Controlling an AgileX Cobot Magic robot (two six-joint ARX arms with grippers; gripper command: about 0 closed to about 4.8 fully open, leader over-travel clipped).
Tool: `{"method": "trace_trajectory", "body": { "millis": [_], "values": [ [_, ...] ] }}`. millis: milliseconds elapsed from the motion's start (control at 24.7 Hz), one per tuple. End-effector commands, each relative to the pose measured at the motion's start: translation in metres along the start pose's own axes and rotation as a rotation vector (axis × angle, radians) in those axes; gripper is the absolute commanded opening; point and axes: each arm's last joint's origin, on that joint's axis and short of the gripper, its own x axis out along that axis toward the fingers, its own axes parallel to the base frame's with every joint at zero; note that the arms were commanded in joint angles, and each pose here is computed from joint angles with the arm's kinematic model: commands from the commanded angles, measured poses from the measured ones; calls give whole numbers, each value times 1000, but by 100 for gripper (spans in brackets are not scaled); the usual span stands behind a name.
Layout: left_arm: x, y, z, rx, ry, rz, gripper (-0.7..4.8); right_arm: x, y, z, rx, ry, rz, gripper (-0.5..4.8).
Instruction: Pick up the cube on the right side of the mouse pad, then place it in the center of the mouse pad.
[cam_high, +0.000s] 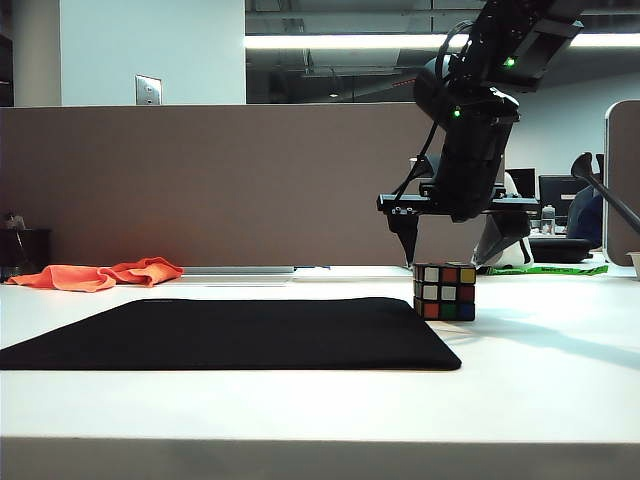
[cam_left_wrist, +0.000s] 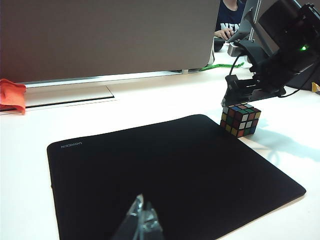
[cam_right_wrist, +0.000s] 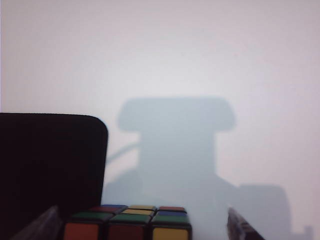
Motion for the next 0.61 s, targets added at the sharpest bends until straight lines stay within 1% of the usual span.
{"method": "trace_trajectory", "body": {
  "millis": [41,203,608],
  "values": [
    [0,0,3,9,-15,1,-6,2,1,1,-6,-8,3,436],
    [0,0,3,9,-15,1,-6,10,1,-4,-28,22,18,437],
    [0,0,3,9,-15,2,-6,20,1,-11,-35,59,6,436]
  ]
}}
